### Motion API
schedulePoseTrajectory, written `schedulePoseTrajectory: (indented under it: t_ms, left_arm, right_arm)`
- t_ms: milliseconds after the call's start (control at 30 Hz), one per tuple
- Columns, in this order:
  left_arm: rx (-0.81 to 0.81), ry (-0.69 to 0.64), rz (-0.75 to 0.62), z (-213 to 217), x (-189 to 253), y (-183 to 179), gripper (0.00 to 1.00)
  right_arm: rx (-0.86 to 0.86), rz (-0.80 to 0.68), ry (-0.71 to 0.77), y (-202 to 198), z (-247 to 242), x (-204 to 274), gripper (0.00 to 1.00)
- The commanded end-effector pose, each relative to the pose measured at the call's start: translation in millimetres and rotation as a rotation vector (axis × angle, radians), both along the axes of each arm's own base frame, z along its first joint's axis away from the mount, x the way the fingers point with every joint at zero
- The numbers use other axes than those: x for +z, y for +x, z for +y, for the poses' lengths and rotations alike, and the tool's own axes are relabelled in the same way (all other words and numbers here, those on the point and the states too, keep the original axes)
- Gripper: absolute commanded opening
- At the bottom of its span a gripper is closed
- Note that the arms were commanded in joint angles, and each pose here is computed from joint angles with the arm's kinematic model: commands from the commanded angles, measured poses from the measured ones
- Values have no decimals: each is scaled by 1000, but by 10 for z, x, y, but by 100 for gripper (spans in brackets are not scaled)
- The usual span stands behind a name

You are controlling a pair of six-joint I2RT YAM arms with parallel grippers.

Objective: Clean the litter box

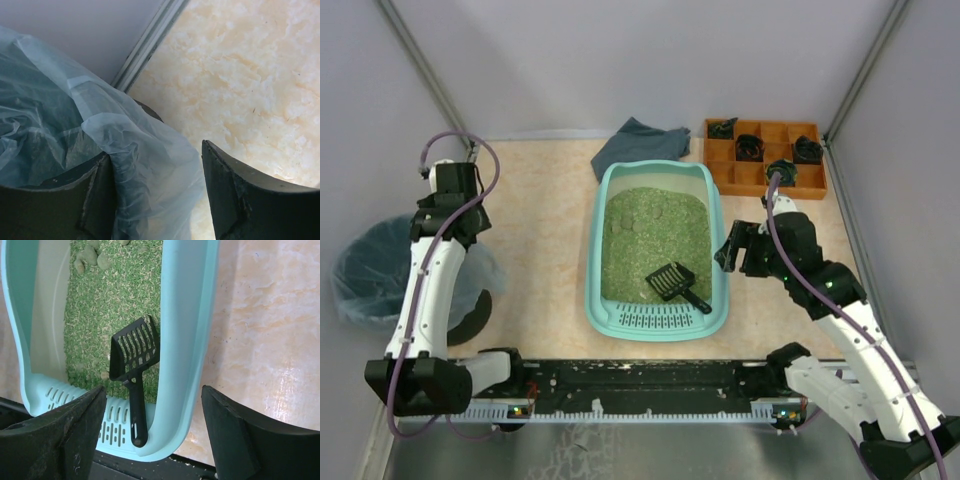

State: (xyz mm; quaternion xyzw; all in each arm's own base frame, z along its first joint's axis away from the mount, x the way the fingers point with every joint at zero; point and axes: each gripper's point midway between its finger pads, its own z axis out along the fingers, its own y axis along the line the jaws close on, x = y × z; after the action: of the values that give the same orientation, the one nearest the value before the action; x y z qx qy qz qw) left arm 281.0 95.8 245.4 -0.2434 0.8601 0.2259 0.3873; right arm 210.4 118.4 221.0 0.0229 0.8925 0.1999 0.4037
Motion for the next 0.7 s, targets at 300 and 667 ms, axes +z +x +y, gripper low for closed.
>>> schedulePoseTrajectory:
  t_ms: [300,667]
  left_arm:
    - [-62,-105,-4,-39,-269,202,34]
    - [-309,-210,-42,-431,-270,275,4]
  right_arm:
    - [18,-80,39,-38,16,274,76]
    - [8,-86,44,-71,-10,266,76]
